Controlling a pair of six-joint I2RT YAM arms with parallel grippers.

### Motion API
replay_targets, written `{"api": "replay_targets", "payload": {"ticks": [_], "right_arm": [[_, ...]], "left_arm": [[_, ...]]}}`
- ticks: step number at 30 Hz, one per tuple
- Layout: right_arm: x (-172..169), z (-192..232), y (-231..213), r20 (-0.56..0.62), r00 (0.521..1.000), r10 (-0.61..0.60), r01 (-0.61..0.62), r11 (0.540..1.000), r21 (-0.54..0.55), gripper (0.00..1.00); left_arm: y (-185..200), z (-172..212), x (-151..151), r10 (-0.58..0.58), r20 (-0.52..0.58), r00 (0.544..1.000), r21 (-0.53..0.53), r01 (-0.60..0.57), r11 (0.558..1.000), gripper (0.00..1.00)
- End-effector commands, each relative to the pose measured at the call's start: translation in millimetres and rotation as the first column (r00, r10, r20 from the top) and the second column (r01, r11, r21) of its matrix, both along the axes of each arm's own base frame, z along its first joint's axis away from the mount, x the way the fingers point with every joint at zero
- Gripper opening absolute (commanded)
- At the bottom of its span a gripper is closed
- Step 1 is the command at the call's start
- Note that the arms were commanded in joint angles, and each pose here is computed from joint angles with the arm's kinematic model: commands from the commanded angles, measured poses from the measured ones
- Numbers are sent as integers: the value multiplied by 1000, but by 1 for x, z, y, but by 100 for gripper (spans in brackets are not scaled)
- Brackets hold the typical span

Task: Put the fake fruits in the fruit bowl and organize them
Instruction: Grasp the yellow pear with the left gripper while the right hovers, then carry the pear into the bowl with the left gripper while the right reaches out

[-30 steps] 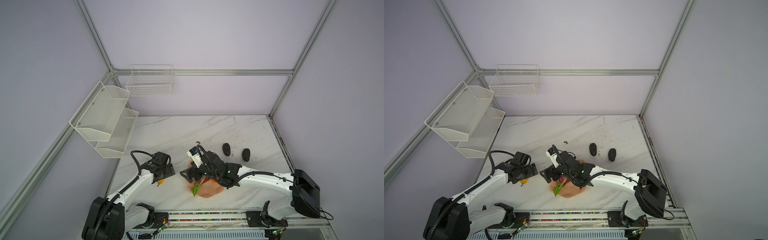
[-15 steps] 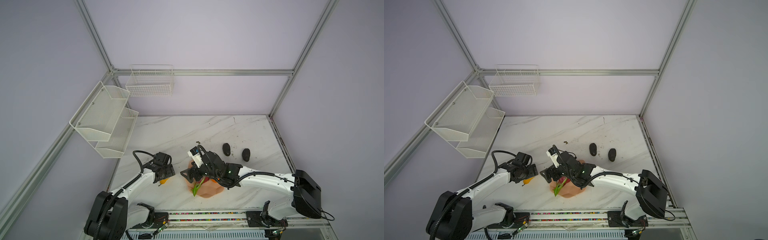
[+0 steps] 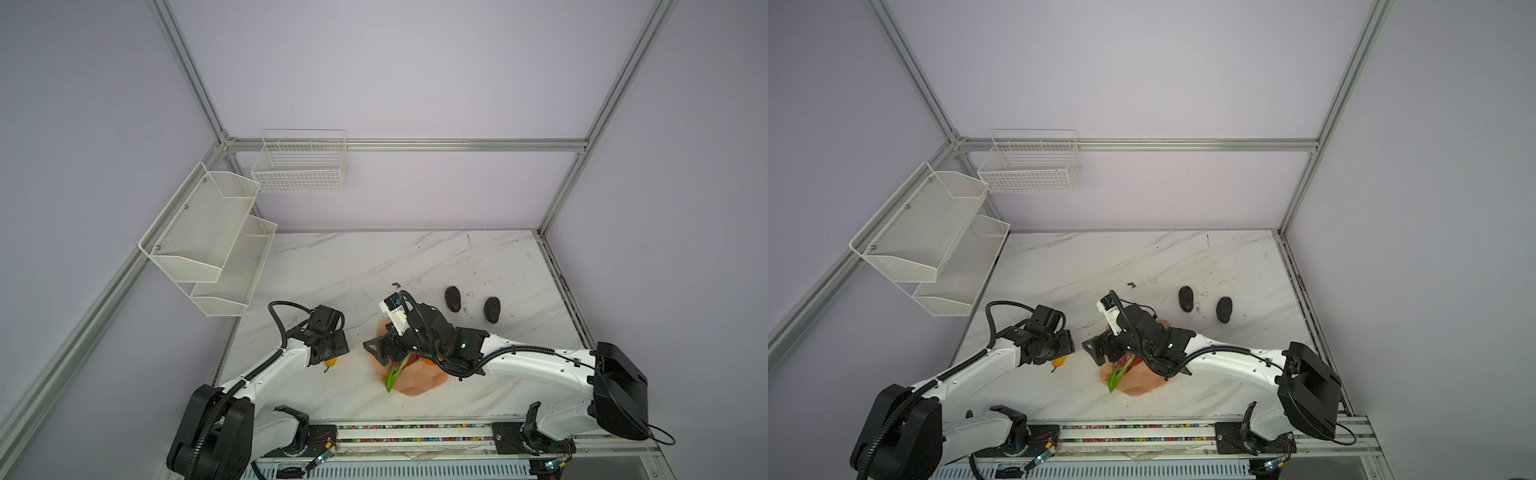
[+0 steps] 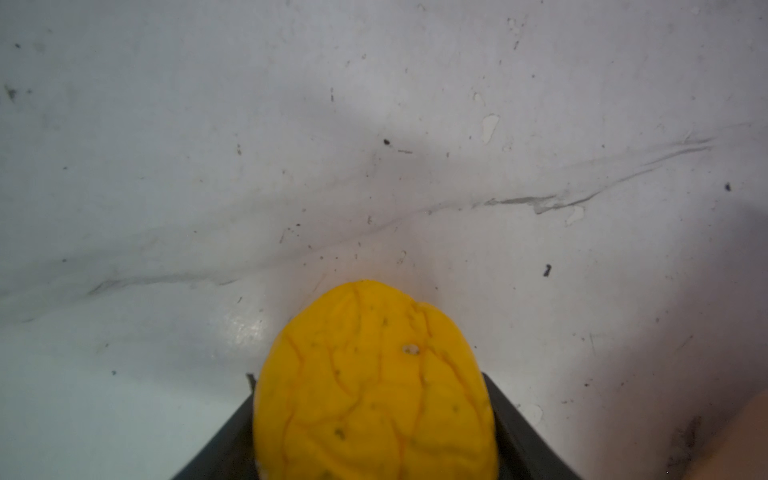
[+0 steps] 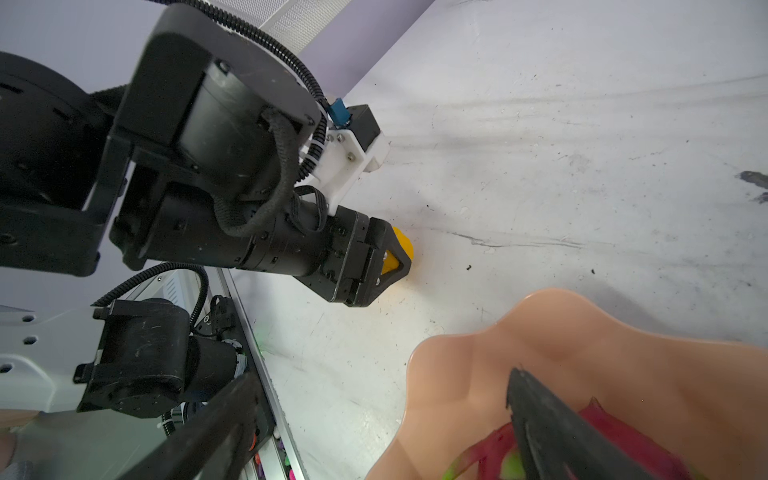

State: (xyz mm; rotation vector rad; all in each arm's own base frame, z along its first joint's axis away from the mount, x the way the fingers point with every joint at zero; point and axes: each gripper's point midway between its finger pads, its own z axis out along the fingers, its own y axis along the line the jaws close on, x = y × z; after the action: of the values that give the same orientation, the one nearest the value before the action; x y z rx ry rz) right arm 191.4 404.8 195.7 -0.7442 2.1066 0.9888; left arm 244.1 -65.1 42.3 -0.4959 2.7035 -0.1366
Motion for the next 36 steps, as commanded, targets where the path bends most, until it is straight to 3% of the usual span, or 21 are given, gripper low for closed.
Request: {"api": "replay_targets", "payload": {"ticks": [1, 5, 9, 17, 22, 25, 32, 36], "right_arm": [[12, 3, -13, -24, 997, -75, 75, 997, 18, 97], [34, -9, -41, -87, 982, -169, 171, 985, 20, 97], [53, -3, -79, -121, 961, -248, 256, 965, 58, 97], [52, -4, -112, -133, 944, -302, 310, 949, 48, 97], [49, -4, -123, -141, 933, -331, 342, 938, 60, 97], [49, 0, -127, -137, 930, -340, 352, 934, 69, 97], [48, 1, -126, -136, 933, -333, 344, 936, 67, 97], [48, 4, -128, -132, 933, -336, 347, 935, 74, 97]], "left_arm": [[-6, -1, 0, -44, 7, 999, -8, 44, 999, 55], [-21, 28, 13, -124, 98, 987, -18, 126, 992, 52], [-51, 66, 22, -256, 195, 947, -11, 263, 965, 53], [-105, 118, 29, -427, 290, 856, -40, 457, 889, 53], [-141, 121, 13, -557, 258, 790, -36, 584, 811, 53], [-151, 121, 4, -592, 230, 772, -20, 612, 790, 54], [-153, 111, -2, -574, 182, 799, 20, 580, 814, 58], [-162, 107, -4, -589, 179, 788, 28, 595, 804, 60]]}}
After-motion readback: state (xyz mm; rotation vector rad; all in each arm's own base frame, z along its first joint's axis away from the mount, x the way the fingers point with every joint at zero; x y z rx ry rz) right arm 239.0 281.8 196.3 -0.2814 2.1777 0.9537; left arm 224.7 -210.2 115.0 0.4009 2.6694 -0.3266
